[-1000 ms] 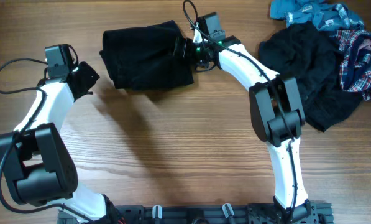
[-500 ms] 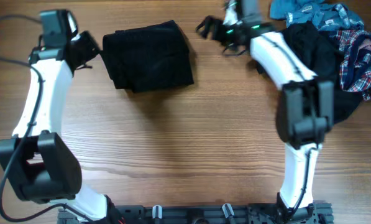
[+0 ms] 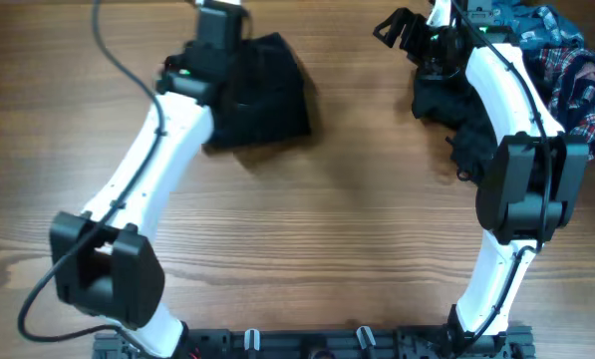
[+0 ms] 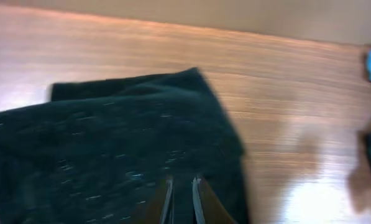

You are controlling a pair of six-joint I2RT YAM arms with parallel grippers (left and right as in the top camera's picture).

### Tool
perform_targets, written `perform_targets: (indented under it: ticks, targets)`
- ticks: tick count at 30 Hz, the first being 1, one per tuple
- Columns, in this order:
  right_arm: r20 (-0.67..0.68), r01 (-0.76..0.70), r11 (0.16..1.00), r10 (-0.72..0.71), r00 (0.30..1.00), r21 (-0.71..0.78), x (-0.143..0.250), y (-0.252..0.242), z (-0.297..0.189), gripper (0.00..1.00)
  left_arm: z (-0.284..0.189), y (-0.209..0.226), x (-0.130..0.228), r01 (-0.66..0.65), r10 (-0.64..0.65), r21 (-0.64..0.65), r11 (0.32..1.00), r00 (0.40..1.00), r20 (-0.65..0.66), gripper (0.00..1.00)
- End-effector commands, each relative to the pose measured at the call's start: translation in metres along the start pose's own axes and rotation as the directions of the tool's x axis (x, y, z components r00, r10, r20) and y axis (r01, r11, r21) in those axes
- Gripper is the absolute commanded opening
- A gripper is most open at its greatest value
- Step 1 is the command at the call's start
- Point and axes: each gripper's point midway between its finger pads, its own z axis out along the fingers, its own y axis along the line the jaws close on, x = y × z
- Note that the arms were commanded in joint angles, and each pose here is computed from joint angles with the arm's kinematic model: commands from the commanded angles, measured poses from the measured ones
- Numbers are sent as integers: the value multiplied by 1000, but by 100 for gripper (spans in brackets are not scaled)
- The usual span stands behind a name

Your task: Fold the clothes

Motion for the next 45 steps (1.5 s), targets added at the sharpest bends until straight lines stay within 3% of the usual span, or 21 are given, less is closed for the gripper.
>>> perform_targets:
  ticks: [1,3,5,6,8,9,10,14,17,21,25,39,45]
  targets:
    - [-12,-11,1000,11,1000,4,-1,-12,-7,100,10,-45,12,-88,89,-21,996,996,32,11]
    - [-23,-31,999,32,999,19,0,-20,-10,100,16,-65,21,-120,121,-15,993,992,43,14]
    - [-39,-46,998,48,998,37,3,-28,-13,100,23,-86,30,-145,145,13,989,988,51,32]
    - [-49,-40,998,42,998,44,5,-32,-15,100,26,-96,34,-155,153,28,988,987,57,54]
    - [-67,-37,998,40,997,58,8,-39,-17,100,32,-115,41,-170,166,57,984,983,73,85]
    - [-73,-38,997,43,996,65,10,-42,-19,100,34,-121,42,-174,169,66,983,982,80,95]
    - [-77,-41,996,47,996,77,10,-47,-20,100,36,-126,44,-179,172,74,981,981,85,99]
    - [-86,-51,993,61,994,109,12,-60,-26,100,43,-134,48,-246,238,66,967,966,104,100]
    - [-91,-50,992,61,994,114,12,-65,-28,100,51,-124,46,-319,319,-16,948,944,87,100]
    - [-92,-47,992,58,994,114,12,-66,-29,100,64,-111,41,-449,456,-160,879,890,9,100]
    - [-103,-50,992,63,993,119,15,-66,-29,100,70,-113,37,-527,535,-221,820,844,-30,100]
    - [-127,-63,990,79,989,130,22,-68,-30,100,93,-111,77,-569,571,-352,743,814,-109,100]
    - [-132,-65,989,83,988,132,23,-69,-31,100,95,-90,90,-484,471,-406,775,871,-138,100]
